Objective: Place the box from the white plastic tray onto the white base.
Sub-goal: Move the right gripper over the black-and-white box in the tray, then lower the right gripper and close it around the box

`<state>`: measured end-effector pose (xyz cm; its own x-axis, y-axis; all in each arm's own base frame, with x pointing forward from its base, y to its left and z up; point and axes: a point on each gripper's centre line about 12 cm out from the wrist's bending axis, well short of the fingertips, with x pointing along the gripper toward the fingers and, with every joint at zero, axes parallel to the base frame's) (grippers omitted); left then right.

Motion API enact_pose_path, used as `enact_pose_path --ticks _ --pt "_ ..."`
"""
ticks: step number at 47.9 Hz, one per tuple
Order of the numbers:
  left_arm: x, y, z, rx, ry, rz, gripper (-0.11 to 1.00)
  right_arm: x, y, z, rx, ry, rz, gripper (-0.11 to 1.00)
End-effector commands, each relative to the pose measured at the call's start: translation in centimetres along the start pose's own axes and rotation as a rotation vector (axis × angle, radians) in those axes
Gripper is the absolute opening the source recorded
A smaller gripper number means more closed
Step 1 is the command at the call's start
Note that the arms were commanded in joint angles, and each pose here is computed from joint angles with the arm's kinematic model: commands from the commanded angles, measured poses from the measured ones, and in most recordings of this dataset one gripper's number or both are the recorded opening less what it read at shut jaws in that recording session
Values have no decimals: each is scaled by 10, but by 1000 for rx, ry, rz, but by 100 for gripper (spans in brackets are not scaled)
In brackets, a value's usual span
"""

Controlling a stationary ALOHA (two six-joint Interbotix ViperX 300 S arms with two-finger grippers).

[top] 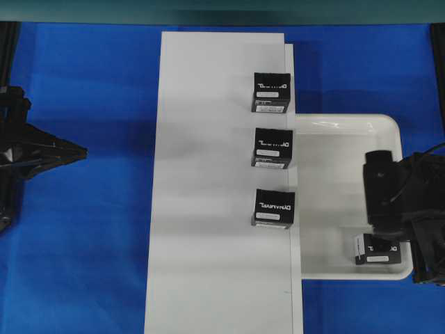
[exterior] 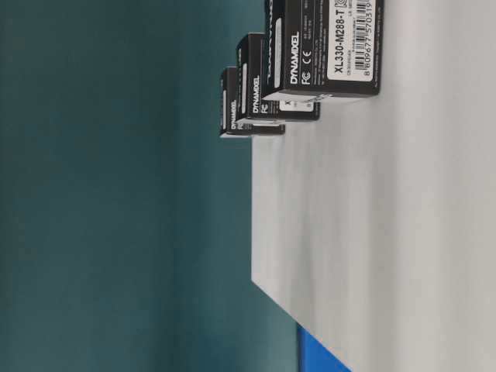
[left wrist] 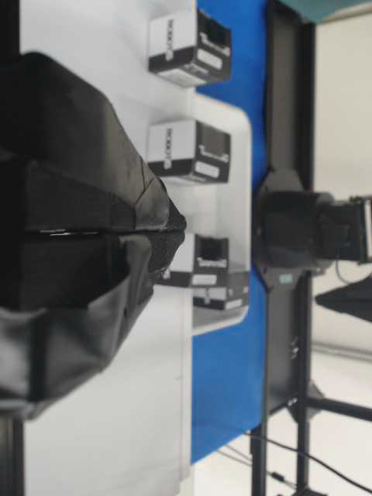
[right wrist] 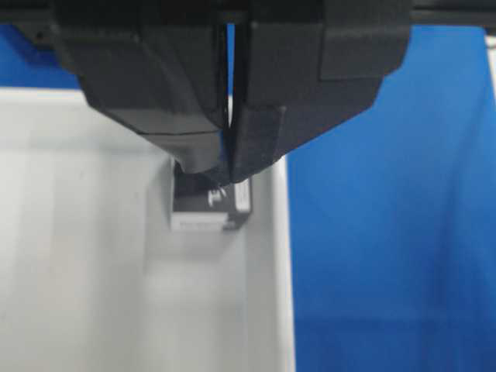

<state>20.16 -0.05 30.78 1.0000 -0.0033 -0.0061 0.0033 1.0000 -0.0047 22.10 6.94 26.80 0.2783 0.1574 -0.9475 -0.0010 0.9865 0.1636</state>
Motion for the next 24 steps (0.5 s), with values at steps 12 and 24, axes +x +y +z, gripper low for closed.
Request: enact_pose_path --ticks 12,24 --pt "2 1 10 0 -25 3 -7 33 0 -24 67 107 41 35" --pt "2 0 10 0 -25 1 -7 58 -6 -38 147 101 39 98"
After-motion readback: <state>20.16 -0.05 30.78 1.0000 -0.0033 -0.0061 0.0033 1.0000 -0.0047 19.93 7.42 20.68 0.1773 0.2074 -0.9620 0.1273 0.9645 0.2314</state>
